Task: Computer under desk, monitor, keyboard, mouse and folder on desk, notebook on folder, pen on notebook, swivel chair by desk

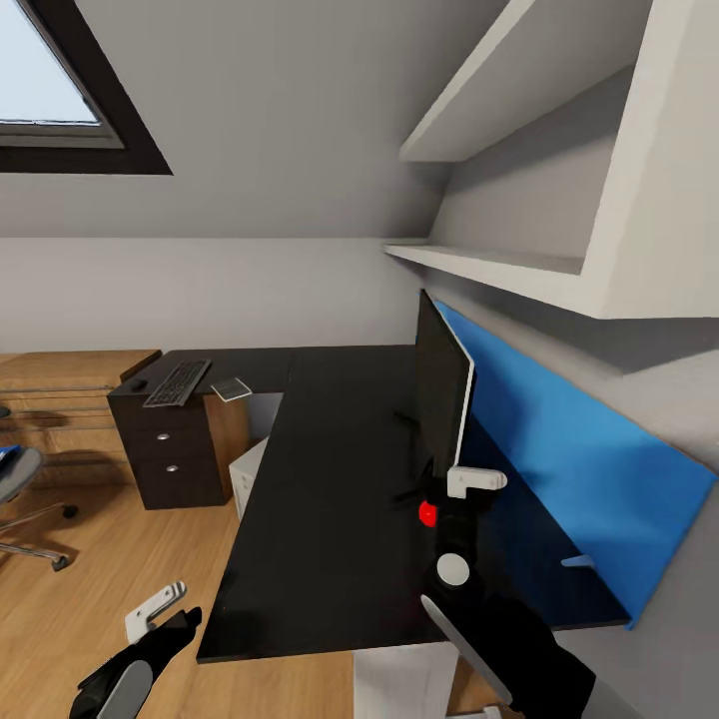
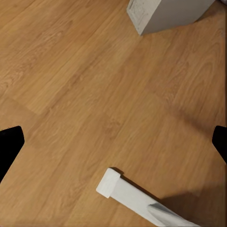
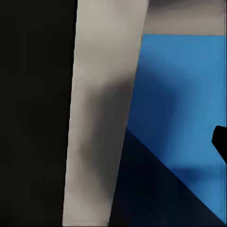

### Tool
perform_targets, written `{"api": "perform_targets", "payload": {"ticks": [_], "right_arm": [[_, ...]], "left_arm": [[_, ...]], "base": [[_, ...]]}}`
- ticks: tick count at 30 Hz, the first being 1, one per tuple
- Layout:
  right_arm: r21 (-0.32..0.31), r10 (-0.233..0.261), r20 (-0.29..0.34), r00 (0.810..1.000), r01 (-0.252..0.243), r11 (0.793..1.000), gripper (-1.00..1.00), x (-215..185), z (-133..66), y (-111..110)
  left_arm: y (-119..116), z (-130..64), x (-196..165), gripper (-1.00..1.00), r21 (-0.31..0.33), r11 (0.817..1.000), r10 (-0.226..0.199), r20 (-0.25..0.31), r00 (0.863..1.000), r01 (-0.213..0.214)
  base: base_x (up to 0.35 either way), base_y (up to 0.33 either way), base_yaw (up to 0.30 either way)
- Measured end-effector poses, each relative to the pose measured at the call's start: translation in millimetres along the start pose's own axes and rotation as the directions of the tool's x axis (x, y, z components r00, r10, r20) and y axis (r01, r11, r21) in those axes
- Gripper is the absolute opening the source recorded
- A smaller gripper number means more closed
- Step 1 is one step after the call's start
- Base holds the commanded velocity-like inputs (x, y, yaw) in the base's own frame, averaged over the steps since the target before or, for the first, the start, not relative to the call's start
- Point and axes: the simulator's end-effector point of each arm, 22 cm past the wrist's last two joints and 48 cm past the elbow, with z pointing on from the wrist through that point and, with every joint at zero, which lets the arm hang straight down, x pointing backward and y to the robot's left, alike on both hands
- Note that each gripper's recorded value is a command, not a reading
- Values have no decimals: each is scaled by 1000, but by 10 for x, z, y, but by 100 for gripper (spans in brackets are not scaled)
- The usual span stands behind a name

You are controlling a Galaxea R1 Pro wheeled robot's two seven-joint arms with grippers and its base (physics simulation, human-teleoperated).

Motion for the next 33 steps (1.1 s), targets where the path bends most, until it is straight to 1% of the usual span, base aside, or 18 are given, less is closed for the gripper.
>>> {"api": "perform_targets", "payload": {"ticks": [3, 4, 5, 6, 7, 9, 10, 11, 12, 15, 17, 26, 33], "right_arm": [[0, 0, 0, 1000, 0, 1000, 100, 1, 0, 0], [0, 0, -1, 1000, 0, 1000, 100, 1, 0, -1], [0, 0, 0, 1000, 0, 1000, 100, 1, 0, -1], [0, 0, -1, 1000, 0, 1000, 100, 2, 0, -1], [0, -1, -1, 1000, 1, 1000, 100, 3, -1, -1], [0, 0, -1, 1000, 0, 1000, 100, 3, 0, -2], [0, 0, -1, 1000, 0, 1000, 100, 3, 0, -2], [0, -1, -2, 1000, 1, 1000, 100, 5, 0, -1], [-1, 0, -2, 1000, 0, 1000, 100, 5, 1, 0], [-2, -1, -2, 1000, 1, 1000, 100, 5, 1, 2], [-2, 0, -2, 1000, 0, 1000, 100, 6, 1, 3], [-2, -1, -2, 1000, 1, 1000, 100, 6, 1, 4], [-3, -1, -1, 1000, 1, 1000, 100, 3, 1, 6]], "left_arm": [[-1, -2, -83, 100, 1, 1000, -21, 38, 999, 21], [-4, -9, -179, 100, 4, 999, -46, 81, 996, 46], [-5, -14, -225, 100, 7, 998, -57, 101, 993, 57], [-20, -52, -412, 100, 20, 995, -98, 175, 980, 95], [-37, -80, -500, 100, 30, 993, -114, 206, 972, 111], [-89, -147, -658, 100, 54, 990, -137, 252, 958, 127], [-111, -170, -702, 100, 62, 990, -142, 262, 954, 130], [-212, -293, -872, 100, 100, 986, -161, 301, 940, 136], [-243, -354, -919, 100, 115, 984, -168, 314, 934, 138], [-279, -437, -958, 100, 135, 981, -176, 327, 928, 139], [-290, -462, -964, 100, 140, 980, -178, 330, 927, 138], [-309, -483, -958, 100, 144, 979, -182, 331, 926, 141], [-292, -473, -942, 100, 137, 980, -182, 329, 927, 144]], "base": [[0, -135, 0], [0, -44, 0], [0, -23, 0], [0, -15, 0], [0, -9, 0], [0, -5, 0], [0, -2, 0], [0, -1, 0], [0, 0, 0], [0, 0, 0], [0, 0, 0], [0, -2, 0], [-20, -88, 0]]}}
